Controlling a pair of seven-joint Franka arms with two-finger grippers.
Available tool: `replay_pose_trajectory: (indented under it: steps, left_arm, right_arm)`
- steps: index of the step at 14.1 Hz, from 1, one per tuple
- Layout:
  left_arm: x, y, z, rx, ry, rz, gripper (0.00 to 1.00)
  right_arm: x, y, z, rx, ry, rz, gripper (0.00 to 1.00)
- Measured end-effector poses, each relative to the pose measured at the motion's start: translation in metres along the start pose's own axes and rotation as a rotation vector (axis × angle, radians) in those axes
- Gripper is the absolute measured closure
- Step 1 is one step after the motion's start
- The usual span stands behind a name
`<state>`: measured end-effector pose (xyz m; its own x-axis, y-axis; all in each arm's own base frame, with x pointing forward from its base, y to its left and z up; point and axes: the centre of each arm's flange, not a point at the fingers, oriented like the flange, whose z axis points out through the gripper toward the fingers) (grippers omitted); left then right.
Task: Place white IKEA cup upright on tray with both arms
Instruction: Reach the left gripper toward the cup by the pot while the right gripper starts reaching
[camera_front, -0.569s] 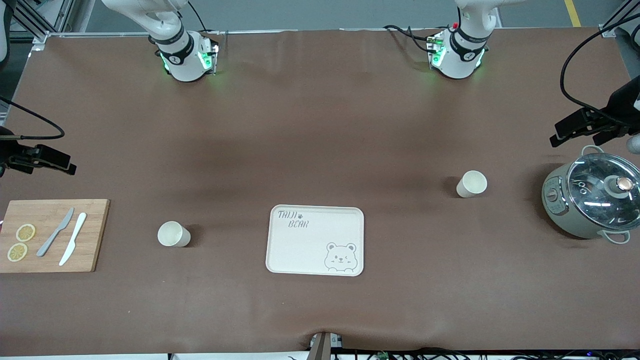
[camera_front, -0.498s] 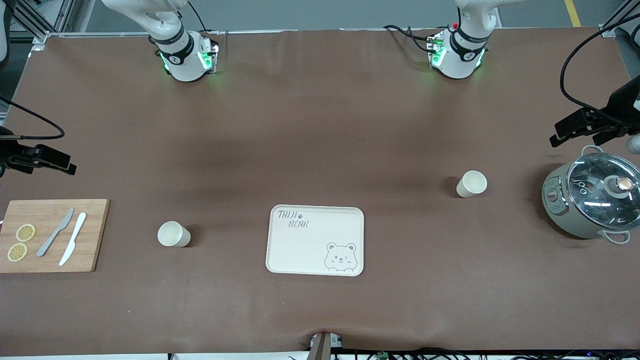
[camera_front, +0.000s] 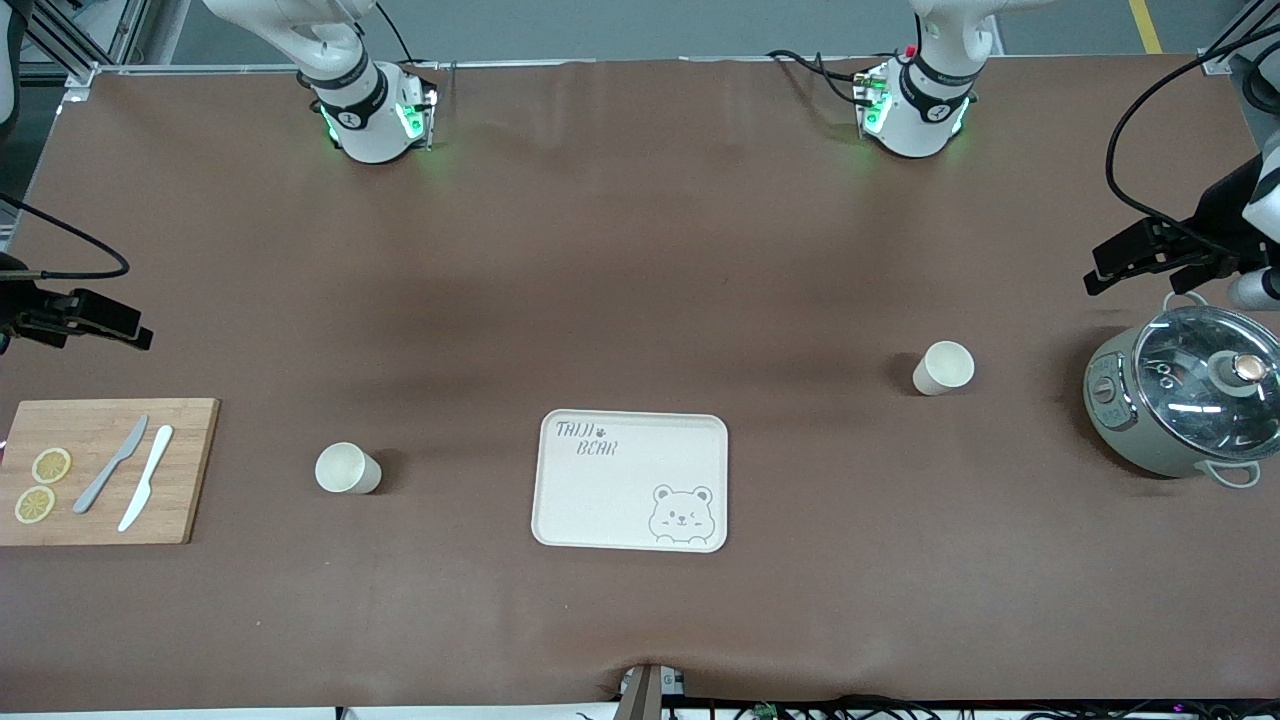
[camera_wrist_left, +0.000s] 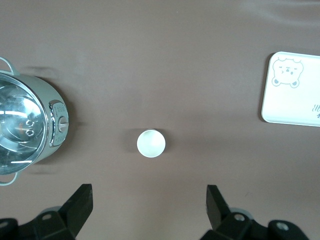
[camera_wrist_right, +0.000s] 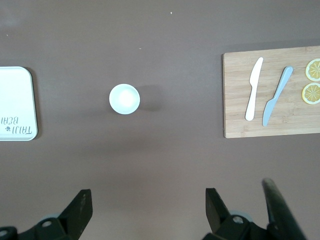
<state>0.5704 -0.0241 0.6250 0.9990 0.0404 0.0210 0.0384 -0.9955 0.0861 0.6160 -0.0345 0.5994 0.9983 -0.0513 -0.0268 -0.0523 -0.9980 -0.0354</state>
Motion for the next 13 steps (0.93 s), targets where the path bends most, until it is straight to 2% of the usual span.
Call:
replay_pose_trajectory:
  steps: [5, 13]
  left_arm:
    - [0.010, -0.005, 0.024, -0.001, -0.045, -0.006, 0.00]
    - [0.044, 0.004, 0.104, -0.004, -0.137, -0.024, 0.00]
  right_arm:
    - [0.000, 0.000, 0.000, 0.000, 0.000, 0.000, 0.00]
    - [0.000, -0.001, 0.000, 0.000, 0.002, -0.001, 0.00]
